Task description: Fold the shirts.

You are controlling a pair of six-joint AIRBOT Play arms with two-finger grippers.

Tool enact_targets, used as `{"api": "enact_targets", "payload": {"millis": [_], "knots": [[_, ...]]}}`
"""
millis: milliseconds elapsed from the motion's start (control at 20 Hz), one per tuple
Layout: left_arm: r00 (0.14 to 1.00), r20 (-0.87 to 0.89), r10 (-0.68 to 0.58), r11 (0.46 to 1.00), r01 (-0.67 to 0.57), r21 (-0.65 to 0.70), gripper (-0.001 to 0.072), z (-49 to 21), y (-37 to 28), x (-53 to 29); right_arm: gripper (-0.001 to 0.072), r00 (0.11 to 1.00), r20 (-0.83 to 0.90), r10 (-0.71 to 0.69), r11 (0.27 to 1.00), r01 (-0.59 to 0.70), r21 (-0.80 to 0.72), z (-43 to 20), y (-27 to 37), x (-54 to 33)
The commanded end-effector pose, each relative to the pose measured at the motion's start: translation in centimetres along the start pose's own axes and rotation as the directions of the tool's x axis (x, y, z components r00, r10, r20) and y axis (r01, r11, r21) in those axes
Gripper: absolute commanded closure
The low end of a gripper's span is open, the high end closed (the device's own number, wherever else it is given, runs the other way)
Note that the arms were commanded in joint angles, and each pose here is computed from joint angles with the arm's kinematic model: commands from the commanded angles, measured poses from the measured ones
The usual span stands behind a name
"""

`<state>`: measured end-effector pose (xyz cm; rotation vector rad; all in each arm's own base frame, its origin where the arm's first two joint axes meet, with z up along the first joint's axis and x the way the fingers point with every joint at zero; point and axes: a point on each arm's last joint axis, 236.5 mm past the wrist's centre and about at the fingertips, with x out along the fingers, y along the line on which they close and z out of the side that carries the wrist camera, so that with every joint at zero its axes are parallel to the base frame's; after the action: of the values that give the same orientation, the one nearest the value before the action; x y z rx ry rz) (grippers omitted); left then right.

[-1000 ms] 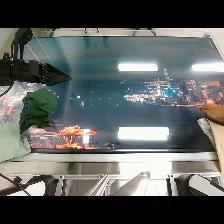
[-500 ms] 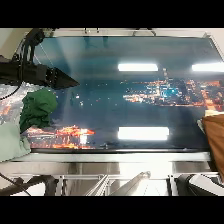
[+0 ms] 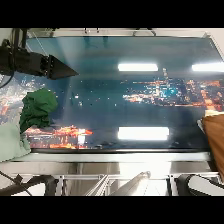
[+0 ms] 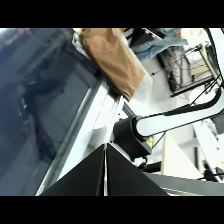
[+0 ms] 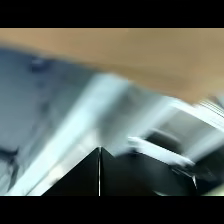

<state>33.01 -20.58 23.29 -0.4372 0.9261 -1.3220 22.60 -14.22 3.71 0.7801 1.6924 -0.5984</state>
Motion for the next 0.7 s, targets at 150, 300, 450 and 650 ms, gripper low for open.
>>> {"api": "enact_targets", "payload": {"millis": [150,300,450,650], "knots": [[0.996,-0.038,0.076,0.994,-0.079,-0.071,0.0691,-4.1,0.7,0.5,0.0694,0.917,0.228,0.326,0.825,-0.159,-0.542,-6.2,15.6,-5.7],[0.988,-0.052,0.144,0.975,-0.151,-0.163,0.0691,-9.7,2.2,1.8,0.0693,0.846,0.259,0.466,0.664,-0.141,-0.734,-14.1,18.6,-6.9],[0.974,-0.052,0.220,0.943,-0.226,-0.243,0.0690,-15.3,4.0,3.2,0.0692,0.784,0.207,0.585,0.518,-0.164,-0.840,-20.1,19.7,-3.6],[0.973,-0.069,0.221,0.926,-0.231,-0.299,0.0690,-19.7,4.0,4.5,0.0693,0.805,0.167,0.569,0.474,-0.155,-0.867,-21.5,18.9,3.2]]}}
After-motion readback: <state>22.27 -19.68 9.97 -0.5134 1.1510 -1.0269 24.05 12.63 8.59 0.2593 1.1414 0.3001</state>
